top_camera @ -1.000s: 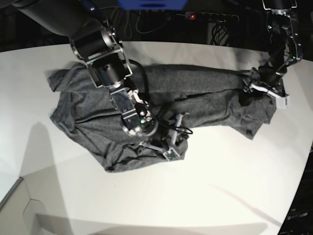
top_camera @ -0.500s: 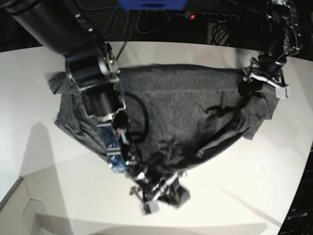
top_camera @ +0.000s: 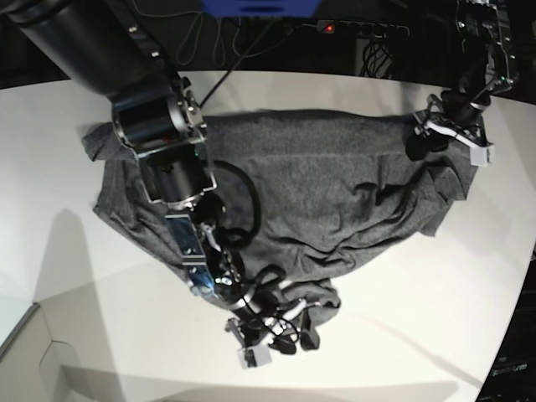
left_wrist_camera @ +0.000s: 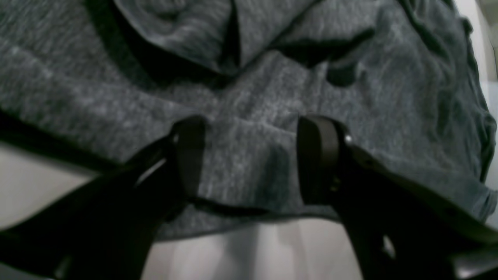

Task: Layout the t-shirt on the table in an organized manner, then fold the t-shirt properly
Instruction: 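Grasp the shirt edge with the right gripper and drag it outward, then move the left gripper onto the shirt body and grasp the fabric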

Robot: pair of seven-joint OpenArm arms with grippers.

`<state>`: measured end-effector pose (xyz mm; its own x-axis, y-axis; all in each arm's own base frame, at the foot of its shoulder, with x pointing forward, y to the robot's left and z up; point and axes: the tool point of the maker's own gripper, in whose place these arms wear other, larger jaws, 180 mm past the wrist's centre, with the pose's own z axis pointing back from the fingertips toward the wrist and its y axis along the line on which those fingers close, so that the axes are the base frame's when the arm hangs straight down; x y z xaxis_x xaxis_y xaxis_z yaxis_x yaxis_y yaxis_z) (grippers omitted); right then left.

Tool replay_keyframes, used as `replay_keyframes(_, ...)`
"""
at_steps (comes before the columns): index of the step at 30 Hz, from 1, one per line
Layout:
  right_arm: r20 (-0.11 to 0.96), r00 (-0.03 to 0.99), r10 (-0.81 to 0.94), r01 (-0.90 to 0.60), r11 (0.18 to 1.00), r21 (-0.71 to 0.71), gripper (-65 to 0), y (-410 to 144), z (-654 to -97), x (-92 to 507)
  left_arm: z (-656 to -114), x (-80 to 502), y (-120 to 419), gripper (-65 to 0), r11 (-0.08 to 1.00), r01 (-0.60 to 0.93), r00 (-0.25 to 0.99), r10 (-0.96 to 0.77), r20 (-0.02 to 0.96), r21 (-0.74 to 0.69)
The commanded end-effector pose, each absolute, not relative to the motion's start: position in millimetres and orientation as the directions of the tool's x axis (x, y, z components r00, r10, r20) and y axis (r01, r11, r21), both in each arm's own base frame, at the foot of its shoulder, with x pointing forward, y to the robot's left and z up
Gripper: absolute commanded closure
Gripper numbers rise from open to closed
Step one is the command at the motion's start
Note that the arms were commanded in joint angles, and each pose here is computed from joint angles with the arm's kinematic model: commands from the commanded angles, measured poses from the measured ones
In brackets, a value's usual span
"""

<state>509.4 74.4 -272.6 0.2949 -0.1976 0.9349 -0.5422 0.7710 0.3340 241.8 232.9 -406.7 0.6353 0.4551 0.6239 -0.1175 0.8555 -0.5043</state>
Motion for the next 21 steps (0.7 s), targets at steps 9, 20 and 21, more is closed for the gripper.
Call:
replay_keyframes(9, 0.916, 0.356, -0.187, -0.554, 0.747, 0.368, -37.0, 80.4, -298.9, 460.7, -328.9, 261.6, 231.5, -36.6, 0.876, -0.011, 0.467, 0.431, 0.773, -0.481)
replay_keyframes(20, 0.907, 0.419, -0.043, -0.515, 0.812, 0.276, -37.0, 7.7, -355.1, 375.4, -356.0, 328.7, 240.5, -36.6, 0.859, -0.076, 0.451, 0.483, 0.751, -0.506)
replay_keyframes(21, 0.903, 0.429, -0.031, -0.511, 0.816, 0.271, -37.0, 2.4, -360.9, 370.5, -360.2, 332.5, 237.2, -36.6, 0.855, -0.075, 0.461, 0.486, 0.742, -0.513)
